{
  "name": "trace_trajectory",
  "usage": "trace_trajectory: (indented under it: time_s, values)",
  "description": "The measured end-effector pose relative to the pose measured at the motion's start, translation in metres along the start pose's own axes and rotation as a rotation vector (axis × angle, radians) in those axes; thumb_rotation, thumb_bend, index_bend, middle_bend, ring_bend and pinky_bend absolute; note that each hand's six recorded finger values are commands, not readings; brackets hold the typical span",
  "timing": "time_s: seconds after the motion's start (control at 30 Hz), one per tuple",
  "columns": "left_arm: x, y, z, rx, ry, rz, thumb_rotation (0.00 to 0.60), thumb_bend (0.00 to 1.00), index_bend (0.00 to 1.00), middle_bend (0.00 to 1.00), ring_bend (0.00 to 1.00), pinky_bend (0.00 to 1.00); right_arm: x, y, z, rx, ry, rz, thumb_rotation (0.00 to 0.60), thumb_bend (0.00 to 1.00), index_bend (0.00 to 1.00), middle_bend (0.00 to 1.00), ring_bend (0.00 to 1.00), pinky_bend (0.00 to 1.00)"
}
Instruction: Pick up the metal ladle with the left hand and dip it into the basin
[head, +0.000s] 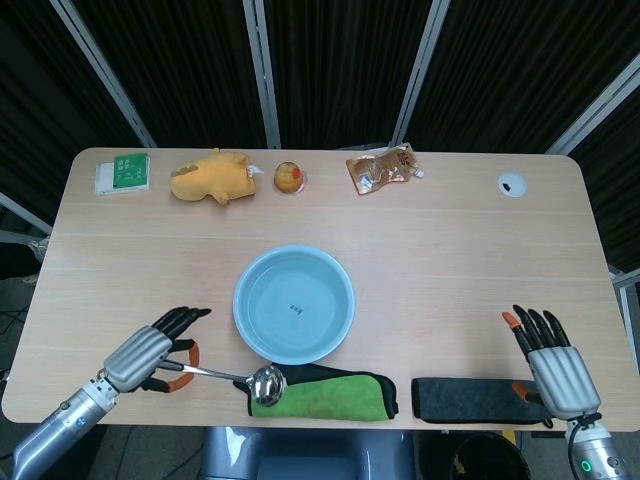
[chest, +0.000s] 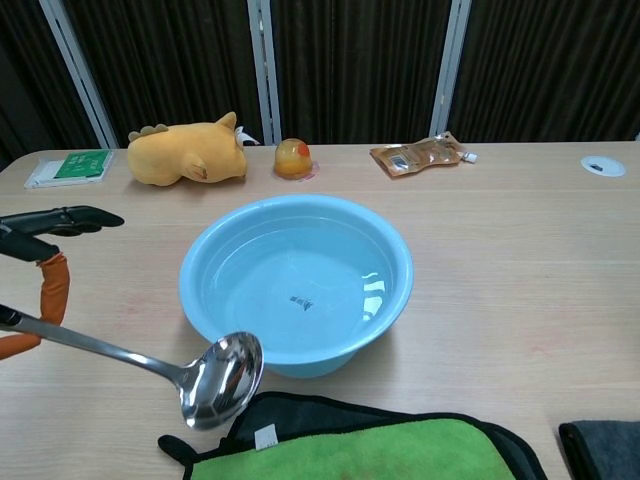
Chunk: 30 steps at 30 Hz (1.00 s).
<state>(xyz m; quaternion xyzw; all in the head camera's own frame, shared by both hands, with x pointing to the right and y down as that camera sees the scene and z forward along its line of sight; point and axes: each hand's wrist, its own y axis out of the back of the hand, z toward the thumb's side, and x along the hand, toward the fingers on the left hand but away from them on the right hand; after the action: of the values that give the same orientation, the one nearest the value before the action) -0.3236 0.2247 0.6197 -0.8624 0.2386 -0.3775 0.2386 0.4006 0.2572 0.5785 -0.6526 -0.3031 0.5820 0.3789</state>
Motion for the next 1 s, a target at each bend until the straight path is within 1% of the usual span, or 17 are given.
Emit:
trace_trajectory:
  time_s: [0.13,0.27,0.4,0.5,0.7,0.9,1.0]
  values:
    - [0.015,0.008,-0.008,-0.052,0.019,0.035,0.600,0.33,0.62,0.00,0.00,0.00,-0.002,-0.004,0.000,0.007,-0.003,0.018,0.600,0.00,0.00,0.00,0.00,0.00]
    - [0.030,0.018,-0.018,-0.045,0.046,0.062,0.600,0.33,0.63,0.00,0.00,0.00,-0.005,-0.006,-0.001,0.008,-0.012,0.026,0.600,0.00,0.00,0.00,0.00,0.00]
    - [0.047,0.027,-0.027,-0.048,0.079,0.073,0.600,0.36,0.62,0.00,0.00,0.00,-0.008,-0.009,-0.004,0.009,-0.027,0.043,0.600,0.00,0.00,0.00,0.00,0.00]
    - [0.059,0.033,-0.033,-0.049,0.098,0.071,0.600,0.36,0.63,0.00,0.00,0.00,-0.009,-0.008,-0.007,0.006,-0.039,0.042,0.600,0.00,0.00,0.00,0.00,0.00]
    - [0.080,0.046,-0.034,0.002,0.119,0.050,0.600,0.36,0.62,0.00,0.00,0.00,-0.012,-0.004,-0.015,-0.013,-0.065,0.035,0.600,0.00,0.00,0.00,0.00,0.00]
    - [0.097,0.059,-0.020,0.065,0.110,0.044,0.600,0.36,0.63,0.00,0.00,0.00,-0.010,0.001,-0.018,-0.029,-0.065,0.027,0.600,0.00,0.00,0.00,0.00,0.00]
    - [0.104,0.064,-0.015,0.093,0.120,0.042,0.600,0.37,0.63,0.00,0.00,0.00,-0.010,0.003,-0.020,-0.038,-0.068,0.022,0.600,0.00,0.00,0.00,0.00,0.00]
